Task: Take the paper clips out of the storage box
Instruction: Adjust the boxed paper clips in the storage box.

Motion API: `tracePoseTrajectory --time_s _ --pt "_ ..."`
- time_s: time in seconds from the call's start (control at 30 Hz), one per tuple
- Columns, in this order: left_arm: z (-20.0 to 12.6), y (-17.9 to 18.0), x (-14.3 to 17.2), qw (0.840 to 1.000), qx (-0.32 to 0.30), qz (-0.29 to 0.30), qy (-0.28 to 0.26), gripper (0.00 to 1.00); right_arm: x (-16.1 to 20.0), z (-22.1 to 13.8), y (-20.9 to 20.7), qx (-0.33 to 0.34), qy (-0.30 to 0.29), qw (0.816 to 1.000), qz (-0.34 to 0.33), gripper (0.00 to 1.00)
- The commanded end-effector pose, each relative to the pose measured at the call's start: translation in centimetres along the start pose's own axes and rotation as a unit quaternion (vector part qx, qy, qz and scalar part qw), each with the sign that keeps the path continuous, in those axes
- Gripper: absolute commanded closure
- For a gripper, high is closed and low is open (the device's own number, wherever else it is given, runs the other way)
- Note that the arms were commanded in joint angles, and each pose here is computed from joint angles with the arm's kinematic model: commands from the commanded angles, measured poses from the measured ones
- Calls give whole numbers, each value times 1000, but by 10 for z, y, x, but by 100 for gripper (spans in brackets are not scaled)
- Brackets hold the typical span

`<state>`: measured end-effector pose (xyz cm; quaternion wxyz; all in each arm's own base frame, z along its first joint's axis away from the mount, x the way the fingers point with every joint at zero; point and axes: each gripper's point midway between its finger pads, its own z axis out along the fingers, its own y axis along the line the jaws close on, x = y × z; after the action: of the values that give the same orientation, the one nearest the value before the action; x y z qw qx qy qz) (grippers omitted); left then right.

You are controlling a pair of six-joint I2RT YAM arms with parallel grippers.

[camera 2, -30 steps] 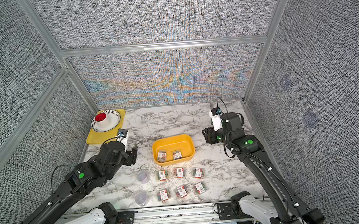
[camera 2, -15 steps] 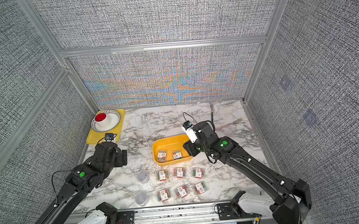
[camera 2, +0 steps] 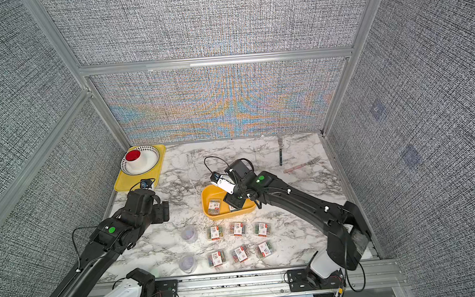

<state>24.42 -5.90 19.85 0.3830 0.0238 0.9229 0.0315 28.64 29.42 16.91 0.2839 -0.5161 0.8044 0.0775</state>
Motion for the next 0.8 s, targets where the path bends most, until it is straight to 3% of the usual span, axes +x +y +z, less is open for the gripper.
tracePoseTrajectory --time_s 0.0,0.37,0.77 --pt "0 -4 -6 1000 11 -9 -11 14 23 11 8 -25 67 997 -42 37" --pt "4 -4 -2 1000 7 -7 -5 14 21 21 -14 -36 98 982 -158 34" --pt "11 -6 -2 1000 1 2 2 14 33 70 -17 -81 119 973 -178 34"
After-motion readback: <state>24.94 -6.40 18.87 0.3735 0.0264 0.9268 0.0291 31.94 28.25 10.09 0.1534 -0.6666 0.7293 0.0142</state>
